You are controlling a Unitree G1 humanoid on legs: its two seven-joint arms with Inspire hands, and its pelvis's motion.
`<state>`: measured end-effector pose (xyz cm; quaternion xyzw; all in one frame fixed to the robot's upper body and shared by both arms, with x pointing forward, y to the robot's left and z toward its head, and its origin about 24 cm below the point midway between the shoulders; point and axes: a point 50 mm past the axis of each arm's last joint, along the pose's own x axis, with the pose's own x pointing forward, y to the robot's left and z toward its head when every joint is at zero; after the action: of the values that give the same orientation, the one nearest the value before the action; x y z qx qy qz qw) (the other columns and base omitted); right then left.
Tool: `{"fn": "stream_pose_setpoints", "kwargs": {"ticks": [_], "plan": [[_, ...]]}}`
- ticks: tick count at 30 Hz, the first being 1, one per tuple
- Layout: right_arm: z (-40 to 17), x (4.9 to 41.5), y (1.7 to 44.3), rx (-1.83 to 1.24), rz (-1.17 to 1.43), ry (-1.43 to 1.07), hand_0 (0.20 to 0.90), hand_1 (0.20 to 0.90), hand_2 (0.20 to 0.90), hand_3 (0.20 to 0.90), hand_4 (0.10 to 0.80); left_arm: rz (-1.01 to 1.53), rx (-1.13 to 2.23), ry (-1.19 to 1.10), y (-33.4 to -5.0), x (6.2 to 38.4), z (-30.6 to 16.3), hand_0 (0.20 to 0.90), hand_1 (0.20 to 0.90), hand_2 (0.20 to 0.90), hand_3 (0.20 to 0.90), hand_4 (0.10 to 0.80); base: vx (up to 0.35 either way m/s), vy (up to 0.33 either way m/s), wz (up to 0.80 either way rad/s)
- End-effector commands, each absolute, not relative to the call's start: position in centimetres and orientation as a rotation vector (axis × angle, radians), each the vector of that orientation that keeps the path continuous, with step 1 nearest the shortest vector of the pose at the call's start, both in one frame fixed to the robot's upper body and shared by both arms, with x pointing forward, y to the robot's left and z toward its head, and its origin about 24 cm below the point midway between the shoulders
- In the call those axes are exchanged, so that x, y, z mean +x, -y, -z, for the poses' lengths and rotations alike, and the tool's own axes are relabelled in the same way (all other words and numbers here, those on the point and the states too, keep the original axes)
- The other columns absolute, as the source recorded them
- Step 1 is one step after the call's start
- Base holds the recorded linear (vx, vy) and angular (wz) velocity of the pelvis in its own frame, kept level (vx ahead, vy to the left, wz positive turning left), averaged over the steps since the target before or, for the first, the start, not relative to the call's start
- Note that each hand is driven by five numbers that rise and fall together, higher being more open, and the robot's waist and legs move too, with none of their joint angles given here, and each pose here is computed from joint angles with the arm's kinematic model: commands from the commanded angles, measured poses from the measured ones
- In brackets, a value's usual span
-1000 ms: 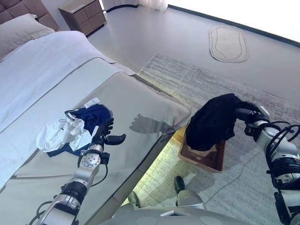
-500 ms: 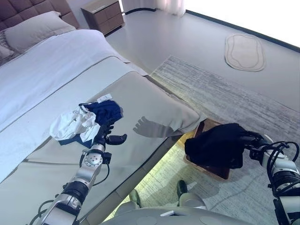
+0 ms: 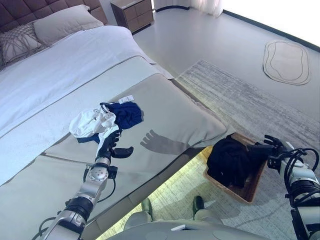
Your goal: Pick up the clothes from the bed and place them into the basket
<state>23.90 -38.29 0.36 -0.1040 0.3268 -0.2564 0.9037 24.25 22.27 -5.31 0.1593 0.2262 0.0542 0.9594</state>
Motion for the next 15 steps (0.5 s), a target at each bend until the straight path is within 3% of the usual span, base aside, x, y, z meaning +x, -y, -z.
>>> {"fn": "stream_pose_setpoints", "kwargs": {"ticks": [1,15], "plan": [[-3.4,26.8,37.8,-0.312,0.485,-0.518,0.9,0.9,0.9,0.9,0.8,-0.145,0.345,-0.239,-23.3,26.8,1.0,0.9,0.9,0.9,0.9,0.8,0.0,0.0,0.0],[-3.8,26.6,38.5,-0.411,0.552,-0.566,0.9,0.9,0.9,0.9,0.8,-0.2,0.33,-0.299,-24.4,25.7,2.0,0.9,0.9,0.9,0.9,0.8,0.006,0.009,0.06]]}}
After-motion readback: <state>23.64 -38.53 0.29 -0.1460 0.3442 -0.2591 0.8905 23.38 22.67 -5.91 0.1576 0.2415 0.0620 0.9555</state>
